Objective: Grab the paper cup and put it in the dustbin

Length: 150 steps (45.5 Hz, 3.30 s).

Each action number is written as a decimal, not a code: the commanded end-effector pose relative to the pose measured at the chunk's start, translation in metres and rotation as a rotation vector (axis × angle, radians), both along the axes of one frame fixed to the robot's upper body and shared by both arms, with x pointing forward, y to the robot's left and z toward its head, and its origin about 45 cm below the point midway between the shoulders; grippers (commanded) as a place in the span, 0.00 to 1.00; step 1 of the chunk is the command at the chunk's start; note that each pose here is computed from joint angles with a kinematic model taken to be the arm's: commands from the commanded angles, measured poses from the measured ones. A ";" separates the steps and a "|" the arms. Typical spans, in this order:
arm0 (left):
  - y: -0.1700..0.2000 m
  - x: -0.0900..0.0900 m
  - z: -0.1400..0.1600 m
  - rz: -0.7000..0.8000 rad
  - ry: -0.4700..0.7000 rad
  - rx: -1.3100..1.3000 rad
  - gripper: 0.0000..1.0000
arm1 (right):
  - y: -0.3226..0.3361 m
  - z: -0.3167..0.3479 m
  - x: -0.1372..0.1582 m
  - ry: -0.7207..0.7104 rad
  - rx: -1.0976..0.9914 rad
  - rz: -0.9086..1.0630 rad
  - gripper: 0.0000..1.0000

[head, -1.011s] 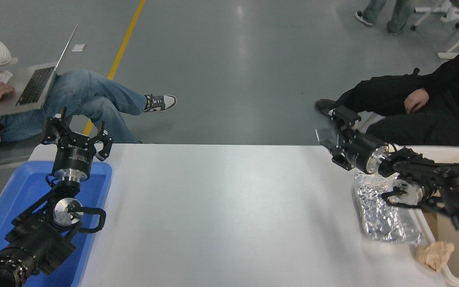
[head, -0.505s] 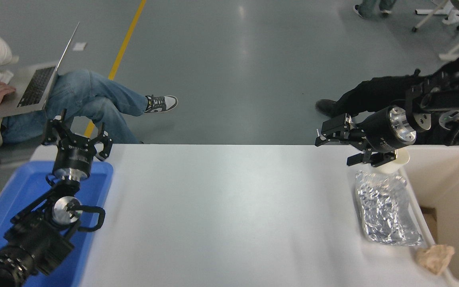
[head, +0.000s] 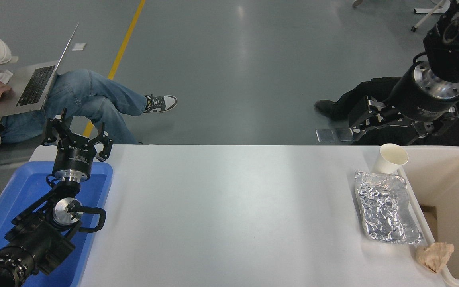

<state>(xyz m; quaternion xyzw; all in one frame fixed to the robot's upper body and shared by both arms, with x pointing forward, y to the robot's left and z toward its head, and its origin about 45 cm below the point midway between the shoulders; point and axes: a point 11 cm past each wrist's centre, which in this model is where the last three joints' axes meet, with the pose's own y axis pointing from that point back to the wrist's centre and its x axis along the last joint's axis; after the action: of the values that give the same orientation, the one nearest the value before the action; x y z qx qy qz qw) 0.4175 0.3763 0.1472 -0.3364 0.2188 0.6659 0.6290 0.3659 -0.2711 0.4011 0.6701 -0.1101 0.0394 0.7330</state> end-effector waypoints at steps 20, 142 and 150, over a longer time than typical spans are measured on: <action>0.000 0.000 0.000 0.001 0.000 0.000 0.99 | -0.020 0.007 -0.010 0.018 -0.086 -0.045 1.00; 0.000 0.001 0.001 0.001 -0.003 -0.002 0.99 | -0.164 -0.295 0.050 -0.646 -0.041 -0.588 0.78; 0.000 0.000 0.000 0.000 -0.001 0.000 0.99 | -0.165 -0.293 0.051 -0.654 -0.040 -0.591 0.56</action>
<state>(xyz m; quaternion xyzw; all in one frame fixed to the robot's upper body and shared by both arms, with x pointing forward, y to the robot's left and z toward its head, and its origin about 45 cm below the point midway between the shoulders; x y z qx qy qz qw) 0.4177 0.3763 0.1476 -0.3373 0.2186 0.6658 0.6287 0.4176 -0.4369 0.1106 0.5487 -0.5200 0.0392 0.6535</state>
